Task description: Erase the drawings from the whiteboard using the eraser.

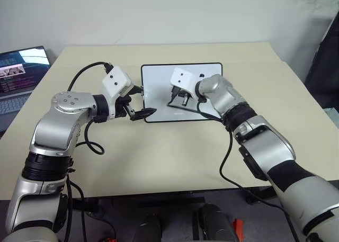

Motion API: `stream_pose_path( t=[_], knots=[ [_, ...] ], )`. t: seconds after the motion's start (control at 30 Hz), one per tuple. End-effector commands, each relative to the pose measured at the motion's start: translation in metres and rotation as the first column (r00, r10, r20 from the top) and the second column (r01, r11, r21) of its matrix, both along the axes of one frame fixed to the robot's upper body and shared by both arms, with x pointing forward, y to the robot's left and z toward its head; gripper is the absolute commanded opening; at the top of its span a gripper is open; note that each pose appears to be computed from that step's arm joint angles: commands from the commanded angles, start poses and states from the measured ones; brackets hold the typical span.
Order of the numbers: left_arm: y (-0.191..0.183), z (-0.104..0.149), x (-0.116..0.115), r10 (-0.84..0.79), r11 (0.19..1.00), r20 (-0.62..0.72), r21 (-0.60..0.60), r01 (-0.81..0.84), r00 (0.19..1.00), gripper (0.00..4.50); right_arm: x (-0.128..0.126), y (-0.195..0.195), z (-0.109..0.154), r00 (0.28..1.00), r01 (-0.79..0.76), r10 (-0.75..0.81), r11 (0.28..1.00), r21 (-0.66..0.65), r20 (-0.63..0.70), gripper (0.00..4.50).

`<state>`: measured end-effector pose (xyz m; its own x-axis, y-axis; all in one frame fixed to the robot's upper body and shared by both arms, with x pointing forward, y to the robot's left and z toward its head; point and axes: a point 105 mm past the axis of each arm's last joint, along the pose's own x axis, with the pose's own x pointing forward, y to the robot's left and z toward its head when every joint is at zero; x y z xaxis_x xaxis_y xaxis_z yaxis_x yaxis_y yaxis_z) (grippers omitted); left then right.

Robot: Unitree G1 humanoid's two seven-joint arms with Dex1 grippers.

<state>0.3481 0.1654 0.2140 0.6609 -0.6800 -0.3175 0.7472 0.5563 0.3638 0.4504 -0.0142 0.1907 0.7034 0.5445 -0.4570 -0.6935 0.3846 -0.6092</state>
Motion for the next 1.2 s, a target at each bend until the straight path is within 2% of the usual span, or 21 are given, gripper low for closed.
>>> stream_pose_path(
  t=[0.03,0.13,0.3,0.47,0.6,0.9,1.2],
  knots=[
    [0.003,0.019,-0.001,0.000,1.000,0.065,0.000,0.000,0.998,4.50,-0.012,-0.015,0.050,0.998,-0.050,0.045,0.992,0.115,0.043,0.25],
    [0.006,0.022,-0.002,-0.007,1.000,0.068,0.013,0.006,0.998,4.50,-0.033,-0.038,0.071,0.995,-0.085,0.077,0.989,0.121,0.064,0.25],
    [0.014,0.024,-0.002,-0.017,0.999,0.057,0.052,0.014,0.998,4.50,-0.069,-0.091,0.084,0.993,-0.097,0.092,0.993,0.067,0.078,0.25],
    [0.026,0.025,0.000,-0.016,0.995,0.049,0.095,0.011,0.999,4.50,-0.067,-0.157,0.080,0.992,0.079,-0.073,0.995,-0.055,0.100,0.25],
    [0.027,0.030,0.002,-0.026,0.994,0.063,0.108,0.019,0.998,4.50,-0.061,-0.187,0.080,0.979,0.174,-0.158,0.978,-0.119,0.131,0.25],
    [0.023,0.034,0.000,-0.070,0.988,0.061,0.145,0.061,0.996,4.50,-0.060,-0.195,0.108,0.967,0.154,-0.129,0.983,-0.099,0.221,0.25],
    [0.021,0.050,0.001,-0.059,0.994,0.133,0.104,0.046,0.989,4.50,-0.057,-0.187,0.119,0.963,0.115,-0.098,0.992,-0.055,0.251,0.24]
  ],
)
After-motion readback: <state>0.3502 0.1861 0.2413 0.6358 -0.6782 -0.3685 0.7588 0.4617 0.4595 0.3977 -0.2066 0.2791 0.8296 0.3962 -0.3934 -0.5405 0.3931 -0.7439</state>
